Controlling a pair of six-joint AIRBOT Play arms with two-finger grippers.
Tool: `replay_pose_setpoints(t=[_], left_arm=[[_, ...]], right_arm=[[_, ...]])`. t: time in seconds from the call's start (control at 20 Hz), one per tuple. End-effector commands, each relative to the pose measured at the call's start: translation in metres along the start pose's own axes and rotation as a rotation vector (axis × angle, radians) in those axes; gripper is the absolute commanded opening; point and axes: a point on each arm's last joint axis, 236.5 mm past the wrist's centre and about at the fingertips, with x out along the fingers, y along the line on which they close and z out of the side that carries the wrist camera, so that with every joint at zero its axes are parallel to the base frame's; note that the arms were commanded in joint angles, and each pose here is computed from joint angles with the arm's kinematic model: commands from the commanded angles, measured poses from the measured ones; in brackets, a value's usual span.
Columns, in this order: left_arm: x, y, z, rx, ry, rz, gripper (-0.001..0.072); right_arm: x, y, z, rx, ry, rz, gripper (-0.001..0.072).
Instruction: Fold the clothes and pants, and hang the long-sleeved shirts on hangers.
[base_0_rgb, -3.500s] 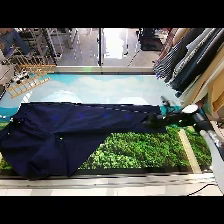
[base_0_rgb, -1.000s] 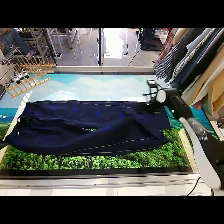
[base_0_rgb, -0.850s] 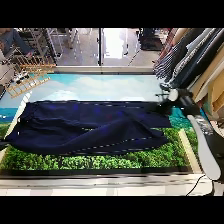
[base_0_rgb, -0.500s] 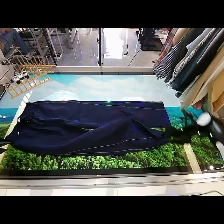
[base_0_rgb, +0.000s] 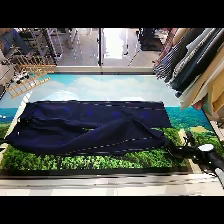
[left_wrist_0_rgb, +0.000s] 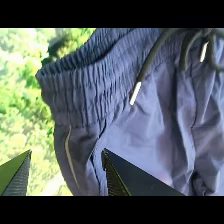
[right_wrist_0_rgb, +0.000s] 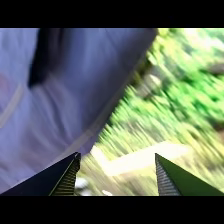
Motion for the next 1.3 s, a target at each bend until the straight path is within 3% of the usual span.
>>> replay_pose_setpoints(t=[0.0, 0.05, 0.15, 0.25, 0.3, 0.35, 0.55, 0.65, 0.75, 0.8, 0.85, 0.9, 0.95, 1.1, 1.25], left_arm=[[0.014, -0.008, 0.0, -0.006, 0.01, -0.022, 0.0477], [0.018, -0.011, -0.001, 0.001, 0.017, -0.021, 0.0475], [0.024, -0.015, 0.001, -0.014, 0.013, -0.015, 0.0422], [0.028, -0.02, 0.002, -0.025, 0.007, -0.01, 0.0267], [0.03, -0.023, 0.002, -0.03, 0.007, -0.012, 0.0161], [0.031, -0.029, 0.003, -0.033, 0.005, -0.031, 0.0028], [0.02, -0.072, 0.014, -0.032, -0.032, -0.184, 0.0009], [0.009, -0.079, 0.009, 0.03, 0.015, -0.179, 0.0009], [0.005, -0.065, -0.007, 0.08, 0.092, -0.109, 0.0013], [0.005, -0.053, -0.019, 0.091, 0.144, -0.06, 0.0034], [0.005, -0.039, -0.031, 0.111, 0.2, 0.003, 0.0203], [0.003, -0.026, -0.041, 0.107, 0.245, 0.062, 0.0371], [0.004, -0.021, -0.045, 0.092, 0.264, 0.087, 0.0382], [0.009, -0.017, -0.057, 0.065, 0.291, 0.082, 0.0382], [0.012, -0.011, -0.063, 0.042, 0.3, 0.081, 0.0382]], right_arm=[[0.02, 0.017, 0.023, 0.058, -0.08, 0.127, 0.0528], [0.029, 0.02, 0.024, 0.048, -0.084, 0.138, 0.0494], [0.041, 0.026, 0.026, 0.035, -0.103, 0.128, 0.0306], [0.042, 0.04, 0.029, 0.004, -0.113, 0.139, 0.0071], [0.036, 0.052, 0.033, -0.024, -0.116, 0.164, 0.001], [0.025, 0.068, 0.04, -0.066, -0.13, 0.19, 0.0009], [-0.056, 0.128, 0.088, -0.226, -0.268, 0.133, 0.0007], [-0.092, 0.123, 0.088, -0.335, -0.21, -0.045, 0.0007], [-0.118, 0.072, 0.056, -0.403, 0.006, -0.314, 0.001], [-0.126, 0.045, 0.037, -0.394, 0.109, -0.412, 0.0014], [-0.133, 0.022, 0.025, -0.379, 0.18, -0.494, 0.0186], [-0.136, 0.004, 0.019, -0.369, 0.214, -0.557, 0.0511], [-0.137, -0.009, 0.02, -0.352, 0.212, -0.598, 0.0566], [-0.125, -0.027, 0.028, -0.287, 0.157, -0.594, 0.0566], [-0.11, -0.044, 0.02, -0.18, 0.149, -0.485, 0.0565]])
